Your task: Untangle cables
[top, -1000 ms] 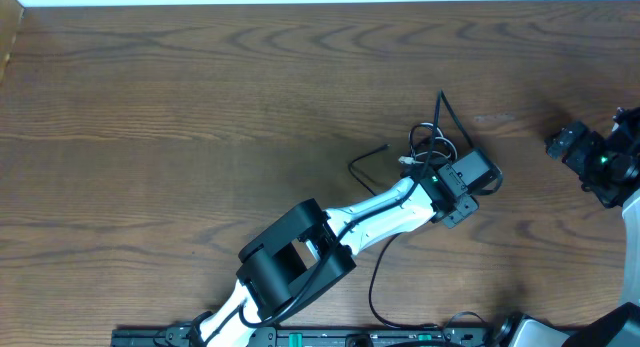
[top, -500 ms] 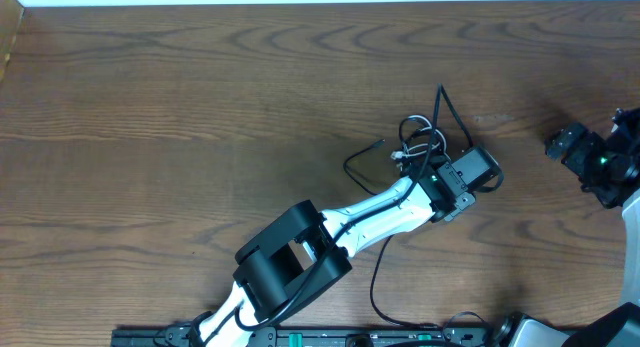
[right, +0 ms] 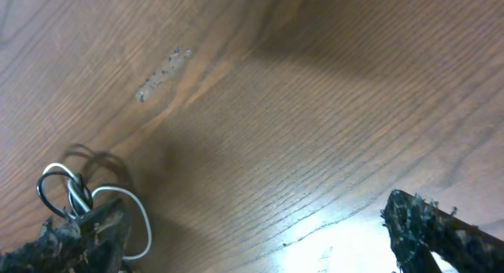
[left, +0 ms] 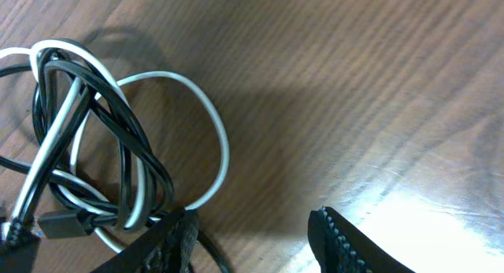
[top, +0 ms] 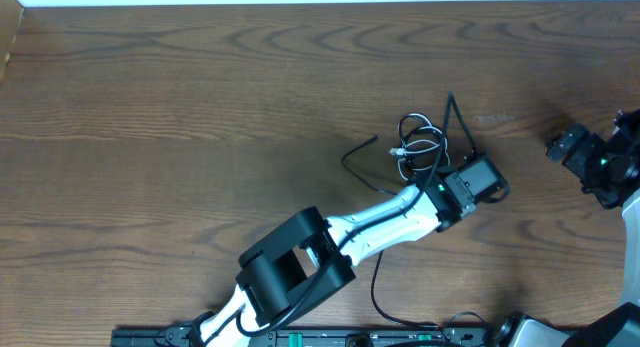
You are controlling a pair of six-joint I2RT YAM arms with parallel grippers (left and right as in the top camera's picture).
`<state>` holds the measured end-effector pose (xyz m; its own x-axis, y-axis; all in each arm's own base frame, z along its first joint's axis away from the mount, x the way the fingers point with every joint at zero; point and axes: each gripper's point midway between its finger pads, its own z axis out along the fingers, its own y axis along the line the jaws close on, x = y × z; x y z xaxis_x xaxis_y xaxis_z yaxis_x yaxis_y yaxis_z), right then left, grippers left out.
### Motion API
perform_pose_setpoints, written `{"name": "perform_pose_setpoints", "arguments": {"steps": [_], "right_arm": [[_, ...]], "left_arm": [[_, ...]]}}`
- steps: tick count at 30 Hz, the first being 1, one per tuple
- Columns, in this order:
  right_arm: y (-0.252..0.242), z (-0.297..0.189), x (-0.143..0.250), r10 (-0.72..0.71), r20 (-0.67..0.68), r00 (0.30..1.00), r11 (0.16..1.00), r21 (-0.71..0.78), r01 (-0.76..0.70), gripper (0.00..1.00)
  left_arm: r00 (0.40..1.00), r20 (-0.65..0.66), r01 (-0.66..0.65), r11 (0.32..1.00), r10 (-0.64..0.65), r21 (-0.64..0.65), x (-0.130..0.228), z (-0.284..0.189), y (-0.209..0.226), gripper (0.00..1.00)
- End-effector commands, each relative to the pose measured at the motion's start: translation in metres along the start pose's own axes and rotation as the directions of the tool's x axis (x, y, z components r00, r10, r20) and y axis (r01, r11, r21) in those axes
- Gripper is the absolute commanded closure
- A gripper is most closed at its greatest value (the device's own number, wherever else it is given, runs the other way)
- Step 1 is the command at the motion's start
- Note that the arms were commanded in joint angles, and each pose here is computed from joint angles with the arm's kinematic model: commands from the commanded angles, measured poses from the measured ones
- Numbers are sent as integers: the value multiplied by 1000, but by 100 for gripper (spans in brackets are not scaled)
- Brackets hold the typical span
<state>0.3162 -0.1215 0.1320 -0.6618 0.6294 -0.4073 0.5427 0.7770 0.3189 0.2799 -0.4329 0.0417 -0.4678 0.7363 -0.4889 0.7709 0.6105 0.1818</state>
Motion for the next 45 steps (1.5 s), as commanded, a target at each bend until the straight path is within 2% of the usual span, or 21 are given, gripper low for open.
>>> {"name": "perform_pose_setpoints", "arguments": {"steps": [1, 11, 16, 20, 25, 31, 34, 40, 45], "right_arm": [[-5, -3, -3, -9, 16, 1000, 1000, 24, 9, 1], [-7, 1, 0, -6, -3, 1000, 1000, 29, 6, 1], [-7, 1, 1, -4, -10, 1000, 1000, 30, 4, 1], [-7, 1, 4, -1, -19, 1000, 999, 33, 2, 1], [-7, 1, 3, -2, -19, 1000, 999, 33, 2, 1], [-8, 1, 4, -1, -20, 1000, 999, 33, 2, 1], [-7, 1, 4, -1, -19, 1000, 999, 33, 2, 1], [-6, 1, 1, -5, -9, 1000, 1000, 24, 5, 1], [-2, 1, 1, -5, -12, 1000, 1000, 5, 5, 1]], "left_arm": [[999, 38, 18, 996, -14, -84, -11, -18, 17, 50], [996, 75, 59, 991, -50, -117, -23, -20, 31, 50], [987, 128, 117, 984, -100, -133, -33, -5, 52, 49], [986, 109, 138, 981, -123, -140, -26, 12, 65, 49], [989, 91, 125, 990, -119, -65, -24, 17, 49, 49], [989, 92, 126, 990, -120, -67, -24, 16, 50, 49], [986, 120, 128, 988, -118, -83, -33, -1, 53, 49], [966, 239, 125, 989, -102, -83, -66, -66, 58, 49], [984, 157, 90, 996, -85, -24, -47, -46, 41, 49]]}}
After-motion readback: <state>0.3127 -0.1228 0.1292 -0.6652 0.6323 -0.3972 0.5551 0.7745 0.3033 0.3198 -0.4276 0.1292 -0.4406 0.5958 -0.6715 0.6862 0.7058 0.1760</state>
